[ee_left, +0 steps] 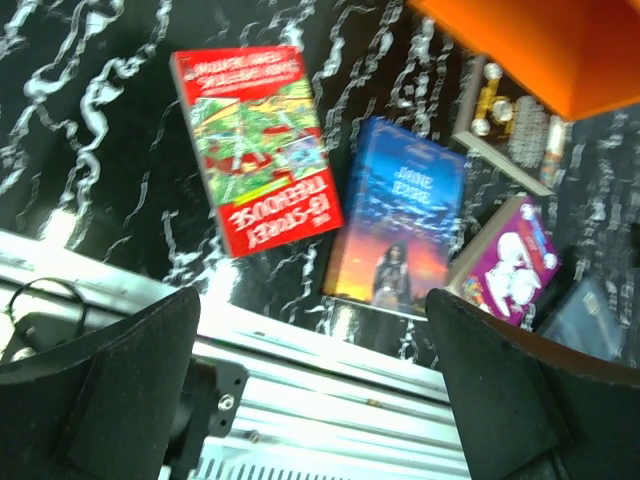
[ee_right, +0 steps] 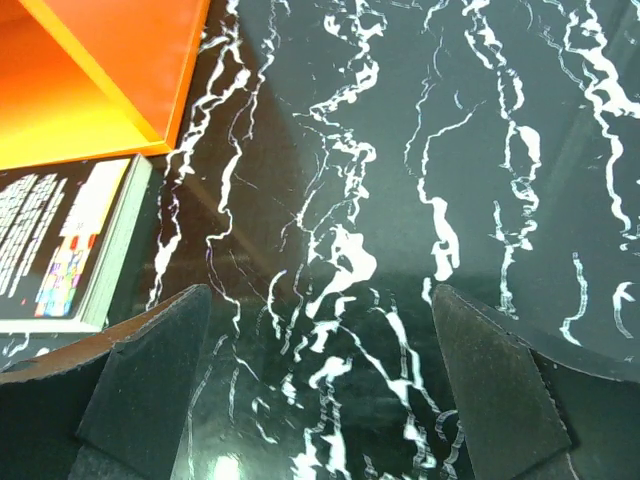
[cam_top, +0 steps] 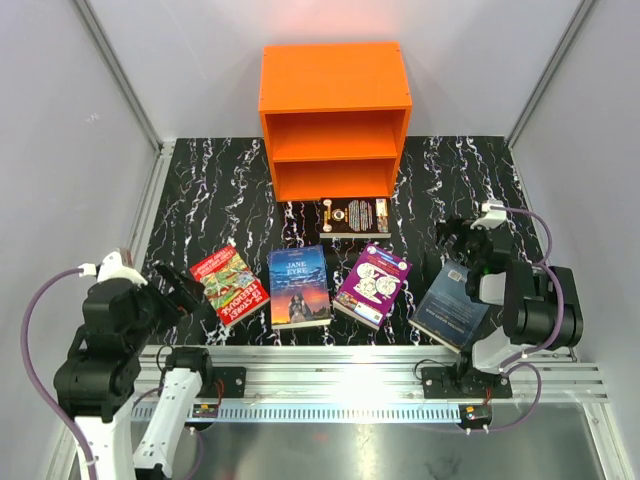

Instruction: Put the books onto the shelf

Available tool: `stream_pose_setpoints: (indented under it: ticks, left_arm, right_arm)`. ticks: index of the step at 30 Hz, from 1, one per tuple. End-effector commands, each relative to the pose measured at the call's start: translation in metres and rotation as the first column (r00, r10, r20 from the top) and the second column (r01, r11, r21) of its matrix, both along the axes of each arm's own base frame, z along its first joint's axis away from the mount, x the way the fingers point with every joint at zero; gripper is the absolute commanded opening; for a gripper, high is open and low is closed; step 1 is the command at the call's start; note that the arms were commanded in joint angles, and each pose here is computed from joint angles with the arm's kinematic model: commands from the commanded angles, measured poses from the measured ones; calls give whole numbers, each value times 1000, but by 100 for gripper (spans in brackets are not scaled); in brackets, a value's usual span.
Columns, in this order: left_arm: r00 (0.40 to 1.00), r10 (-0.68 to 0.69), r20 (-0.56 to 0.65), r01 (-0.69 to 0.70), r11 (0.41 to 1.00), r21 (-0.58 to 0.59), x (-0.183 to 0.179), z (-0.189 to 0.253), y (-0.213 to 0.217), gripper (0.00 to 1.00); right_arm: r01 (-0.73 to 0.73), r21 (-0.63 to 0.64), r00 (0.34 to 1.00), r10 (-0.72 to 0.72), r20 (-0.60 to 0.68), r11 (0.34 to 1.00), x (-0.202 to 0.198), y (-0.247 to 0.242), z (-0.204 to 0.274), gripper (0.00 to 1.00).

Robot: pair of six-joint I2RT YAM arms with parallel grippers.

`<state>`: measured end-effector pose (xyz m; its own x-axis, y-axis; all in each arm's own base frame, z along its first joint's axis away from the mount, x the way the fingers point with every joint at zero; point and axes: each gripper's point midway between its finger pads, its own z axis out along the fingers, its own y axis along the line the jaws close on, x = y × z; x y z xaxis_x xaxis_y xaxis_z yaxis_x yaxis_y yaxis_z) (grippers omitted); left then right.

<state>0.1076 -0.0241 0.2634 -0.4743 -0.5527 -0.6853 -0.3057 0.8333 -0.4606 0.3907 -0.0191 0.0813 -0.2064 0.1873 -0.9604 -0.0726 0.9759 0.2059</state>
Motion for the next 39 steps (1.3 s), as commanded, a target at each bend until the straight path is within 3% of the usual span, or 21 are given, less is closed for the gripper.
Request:
stream_pose_setpoints:
  ticks: [1, 5, 7, 8, 9, 10, 13, 14, 16, 19, 27, 33, 36, 39]
  left_arm:
    - [995, 57, -83, -53, 997, 49, 10, -2, 12, 99]
    - [964, -261, -54, 256, 963, -82, 43, -10, -42, 99]
    - [971, -233, -50, 226, 968, -109, 62, -16, -43, 99]
    - [974, -211, -80, 201, 972, -120, 67, -29, -41, 99]
    - [981, -187, -50, 179, 974, -140, 80, -27, -42, 99]
    - [982, -187, -42, 178, 971, -159, 88, -32, -44, 99]
    - [975, -213, -61, 192, 950, -247, 113, -58, -58, 99]
    - [967, -246, -69, 220, 940, -262, 117, -65, -66, 99]
    - [951, -293, -94, 256, 923, -287, 131, -83, -81, 99]
    - [926, -354, -135, 305, 908, -288, 143, -105, -99, 99]
    - [761, -614, -209, 557, 784, -274, 155, -140, -201, 99]
    - [650, -731, -207, 678, 681, -276, 168, -141, -277, 99]
    - [610, -756, -237, 691, 654, -308, 175, -159, -301, 99]
    - [580, -770, -267, 693, 638, -336, 174, -177, -319, 99]
  right_arm:
    - [161, -63, 986, -158, 50, 985, 20, -13, 26, 100]
    - [210, -22, 974, -211, -79, 977, 13, -15, 87, 100]
    - [264, 199, 964, -252, -86, 944, 9, -6, 152, 100]
    - [343, 330, 939, -327, -105, 880, 6, -10, 165, 100]
    - [392, 549, 917, -364, -165, 738, 4, -3, 186, 100]
    - [479, 582, 878, -352, -325, 658, -16, 5, 164, 100]
    - [211, 766, 961, 14, -276, 607, -29, 83, 187, 100]
    - [206, 780, 950, 71, -304, 590, -39, 101, 184, 100]
    - [220, 770, 913, 151, -378, 599, -69, 138, 170, 100]
    - [339, 700, 842, 130, -524, 628, -107, 139, 127, 100]
    - [457, 595, 599, 266, -755, 661, -180, 155, 39, 100]
    - [463, 522, 517, 260, -815, 716, -191, 153, 14, 100]
    - [453, 482, 446, 277, -851, 750, -191, 156, 2, 100]
    - [432, 454, 423, 269, -865, 779, -191, 154, -4, 100]
